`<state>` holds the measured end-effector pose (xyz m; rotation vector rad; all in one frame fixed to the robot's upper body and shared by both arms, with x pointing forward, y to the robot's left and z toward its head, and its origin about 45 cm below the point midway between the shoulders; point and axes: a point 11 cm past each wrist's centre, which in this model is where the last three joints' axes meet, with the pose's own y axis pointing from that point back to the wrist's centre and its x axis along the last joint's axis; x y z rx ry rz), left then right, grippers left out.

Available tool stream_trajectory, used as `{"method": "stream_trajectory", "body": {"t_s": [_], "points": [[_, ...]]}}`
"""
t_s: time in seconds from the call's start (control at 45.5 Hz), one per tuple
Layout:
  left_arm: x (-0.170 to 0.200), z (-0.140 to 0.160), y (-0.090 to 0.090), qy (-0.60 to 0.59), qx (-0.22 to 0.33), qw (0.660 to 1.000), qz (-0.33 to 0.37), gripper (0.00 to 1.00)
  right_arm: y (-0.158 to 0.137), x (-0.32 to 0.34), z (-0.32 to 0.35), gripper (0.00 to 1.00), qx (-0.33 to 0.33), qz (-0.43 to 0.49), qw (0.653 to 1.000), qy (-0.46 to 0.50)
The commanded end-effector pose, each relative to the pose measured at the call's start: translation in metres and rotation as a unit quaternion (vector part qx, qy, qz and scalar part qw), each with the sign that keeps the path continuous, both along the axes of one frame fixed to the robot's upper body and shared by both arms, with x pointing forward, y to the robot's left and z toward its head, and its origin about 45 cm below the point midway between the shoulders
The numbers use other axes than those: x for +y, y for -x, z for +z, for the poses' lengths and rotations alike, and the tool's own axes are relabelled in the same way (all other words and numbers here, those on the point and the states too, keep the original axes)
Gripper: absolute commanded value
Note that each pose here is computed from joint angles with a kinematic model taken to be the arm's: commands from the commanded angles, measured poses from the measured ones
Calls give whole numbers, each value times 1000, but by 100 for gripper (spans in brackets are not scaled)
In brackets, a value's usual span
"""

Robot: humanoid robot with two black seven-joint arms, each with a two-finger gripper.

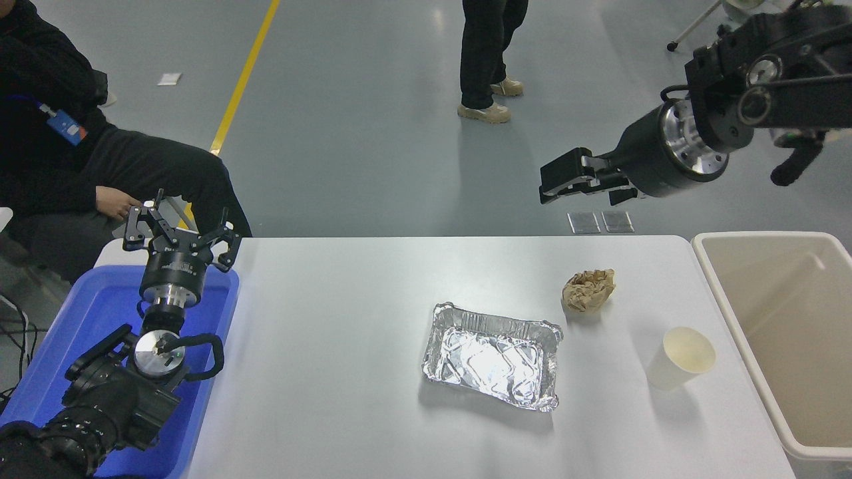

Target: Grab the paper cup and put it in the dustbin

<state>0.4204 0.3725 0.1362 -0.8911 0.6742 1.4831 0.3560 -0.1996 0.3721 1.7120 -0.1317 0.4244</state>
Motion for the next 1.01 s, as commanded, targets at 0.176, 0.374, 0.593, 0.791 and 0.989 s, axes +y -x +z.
{"method": "stream_trajectory", "body": {"t_s": [0.176,0.374,0.593,0.791,0.989], "points": [[0,0,0,0,0,1000,0,99,54,-20,-20,100,166,-19,985,36],[0,0,0,0,0,1000,0,99,53,-9,-13,100,178,-61,982,-10],[0,0,0,1,0,1000,1,99,56,-18,-13,100,193,-71,979,-6],[0,0,0,0,0,1000,0,99,50,-38,-13,100,172,-46,983,39],[0,0,0,0,0,1000,0,99,36,-81,-20,100,140,-18,985,99]]}}
